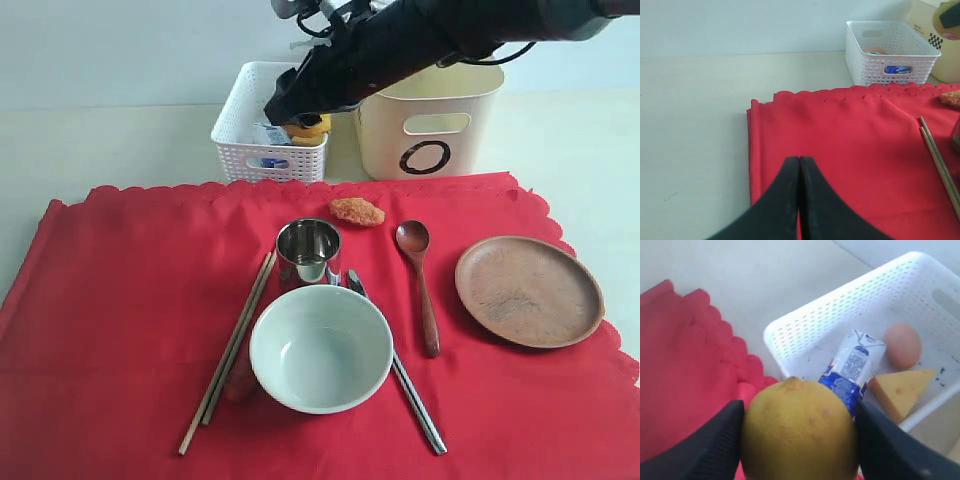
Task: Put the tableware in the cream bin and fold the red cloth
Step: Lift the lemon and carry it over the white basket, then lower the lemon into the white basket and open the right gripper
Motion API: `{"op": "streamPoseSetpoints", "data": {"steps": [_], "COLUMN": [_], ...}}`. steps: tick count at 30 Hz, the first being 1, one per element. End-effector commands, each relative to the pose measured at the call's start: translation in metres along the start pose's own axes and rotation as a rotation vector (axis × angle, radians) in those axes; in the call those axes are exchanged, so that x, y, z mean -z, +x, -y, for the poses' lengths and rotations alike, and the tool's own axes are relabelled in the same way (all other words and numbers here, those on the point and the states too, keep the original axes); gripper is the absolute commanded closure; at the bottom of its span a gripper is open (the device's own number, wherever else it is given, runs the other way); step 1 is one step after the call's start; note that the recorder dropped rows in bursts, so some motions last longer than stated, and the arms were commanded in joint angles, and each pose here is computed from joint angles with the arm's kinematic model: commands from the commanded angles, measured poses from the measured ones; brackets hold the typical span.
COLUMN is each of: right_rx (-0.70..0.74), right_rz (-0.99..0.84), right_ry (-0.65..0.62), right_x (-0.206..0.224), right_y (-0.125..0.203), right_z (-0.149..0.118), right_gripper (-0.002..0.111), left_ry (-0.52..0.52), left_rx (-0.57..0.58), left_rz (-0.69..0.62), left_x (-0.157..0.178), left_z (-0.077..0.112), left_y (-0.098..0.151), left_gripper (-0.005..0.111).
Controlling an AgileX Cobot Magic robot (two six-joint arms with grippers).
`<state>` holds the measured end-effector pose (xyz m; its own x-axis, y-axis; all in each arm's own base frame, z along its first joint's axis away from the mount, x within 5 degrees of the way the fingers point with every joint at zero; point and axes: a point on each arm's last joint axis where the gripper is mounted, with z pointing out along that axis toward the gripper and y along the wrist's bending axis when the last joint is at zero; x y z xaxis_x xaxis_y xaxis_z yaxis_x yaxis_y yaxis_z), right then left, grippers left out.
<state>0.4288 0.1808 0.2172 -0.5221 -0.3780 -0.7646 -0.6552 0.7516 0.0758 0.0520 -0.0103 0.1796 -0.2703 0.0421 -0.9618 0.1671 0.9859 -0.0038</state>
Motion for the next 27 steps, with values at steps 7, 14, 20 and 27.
{"op": "streamPoseSetpoints", "data": {"steps": [7,14,20,27], "right_rx": [-0.105,-0.082,-0.072,-0.073], "right_rz": [0.120,0.183,0.191,0.194], "right_ry": [0.177,0.267,0.251,0.267], "right_x": [-0.031,-0.044,-0.060,-0.071], "right_y": [0.004,0.000,-0.004,-0.001], "right_z": [0.006,-0.001,-0.004,0.000], "right_gripper": [0.108,0.108,0.096,0.072], "left_ry": [0.003,0.003,0.003,0.003], "left_rx": [0.002,0.002,0.002,0.002], "left_rz": [0.011,0.011,0.011,0.011], "left_x": [0.000,0.000,0.000,0.000], "left_z": [0.000,0.000,0.000,0.000], "left_y": [-0.002,-0.002,-0.002,-0.002], "left_gripper": [0.107,0.107,0.107,0.107]}}
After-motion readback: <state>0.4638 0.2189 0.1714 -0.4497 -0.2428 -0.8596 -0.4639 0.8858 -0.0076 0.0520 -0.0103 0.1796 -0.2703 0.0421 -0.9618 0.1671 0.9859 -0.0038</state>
